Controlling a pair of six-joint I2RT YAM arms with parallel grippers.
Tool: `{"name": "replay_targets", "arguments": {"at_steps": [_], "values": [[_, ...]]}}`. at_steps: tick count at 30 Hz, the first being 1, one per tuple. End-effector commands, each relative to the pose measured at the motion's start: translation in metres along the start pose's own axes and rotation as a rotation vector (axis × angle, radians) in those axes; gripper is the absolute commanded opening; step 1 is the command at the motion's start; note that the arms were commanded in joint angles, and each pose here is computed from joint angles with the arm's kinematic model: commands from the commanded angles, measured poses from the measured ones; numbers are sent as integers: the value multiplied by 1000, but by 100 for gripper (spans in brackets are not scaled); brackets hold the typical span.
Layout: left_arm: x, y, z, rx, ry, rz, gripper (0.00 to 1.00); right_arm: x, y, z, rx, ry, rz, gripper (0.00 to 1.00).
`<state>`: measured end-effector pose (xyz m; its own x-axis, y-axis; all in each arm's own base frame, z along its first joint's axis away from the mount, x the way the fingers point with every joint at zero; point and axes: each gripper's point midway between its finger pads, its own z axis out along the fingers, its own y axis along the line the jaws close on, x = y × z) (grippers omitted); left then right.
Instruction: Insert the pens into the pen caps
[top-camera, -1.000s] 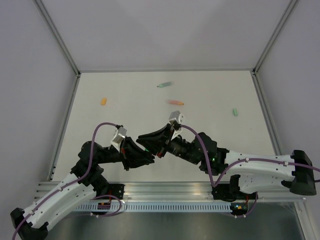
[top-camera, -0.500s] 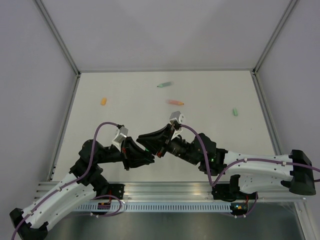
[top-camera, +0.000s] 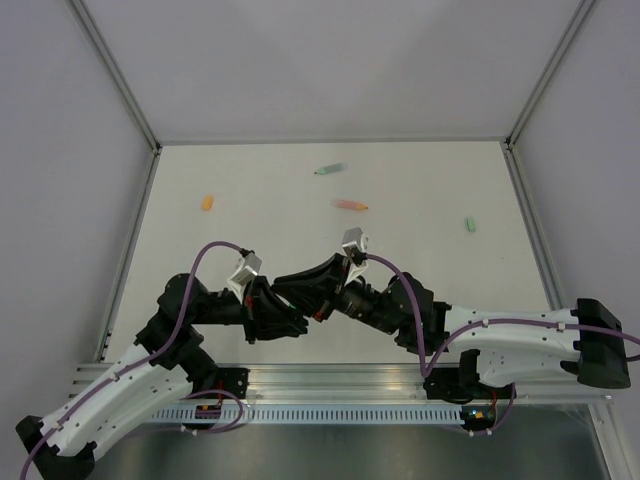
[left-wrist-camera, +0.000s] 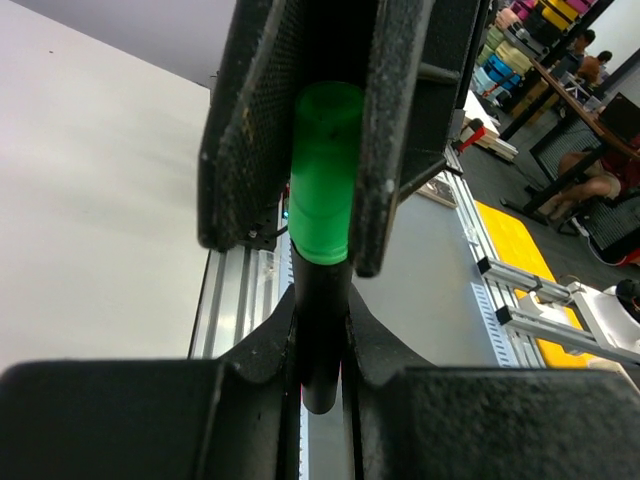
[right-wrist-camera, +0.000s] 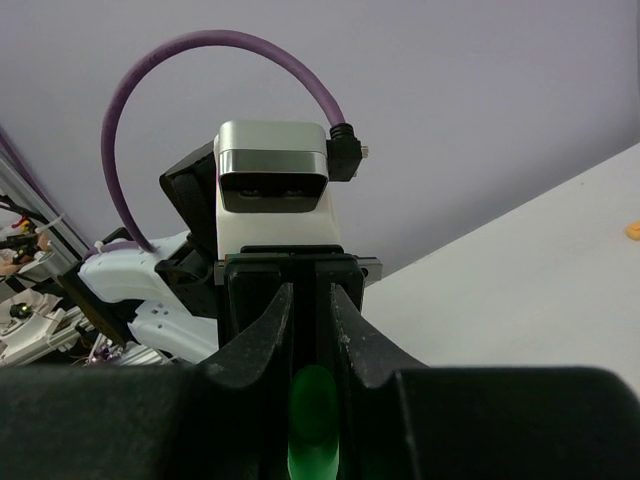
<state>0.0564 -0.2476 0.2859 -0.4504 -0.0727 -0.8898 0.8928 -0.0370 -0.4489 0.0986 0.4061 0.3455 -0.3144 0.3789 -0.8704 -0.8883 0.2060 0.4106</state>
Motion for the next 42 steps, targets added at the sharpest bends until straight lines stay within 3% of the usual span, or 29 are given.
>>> {"name": "replay_targets", "arguments": {"at_steps": [1,5,14,25,36,42], "values": [[-138,-62,-17,30,-440,355,2,207,-16,-101,-11,774,20,0],[-140,-59,-20,-10,-431,377,2,207,-18,-112,21,790,10,0],[-146,-47,-20,-66,-457,363,2,196,-14,-102,60,680,15,0],[-158,-54,-23,-76,-486,388,2,220,-9,-85,67,566,58,0],[-159,-46,-26,-155,-441,408,2,236,1,-100,86,610,27,0],[-159,-58,-15,-38,-442,370,2,255,12,-92,29,628,-35,0]]}}
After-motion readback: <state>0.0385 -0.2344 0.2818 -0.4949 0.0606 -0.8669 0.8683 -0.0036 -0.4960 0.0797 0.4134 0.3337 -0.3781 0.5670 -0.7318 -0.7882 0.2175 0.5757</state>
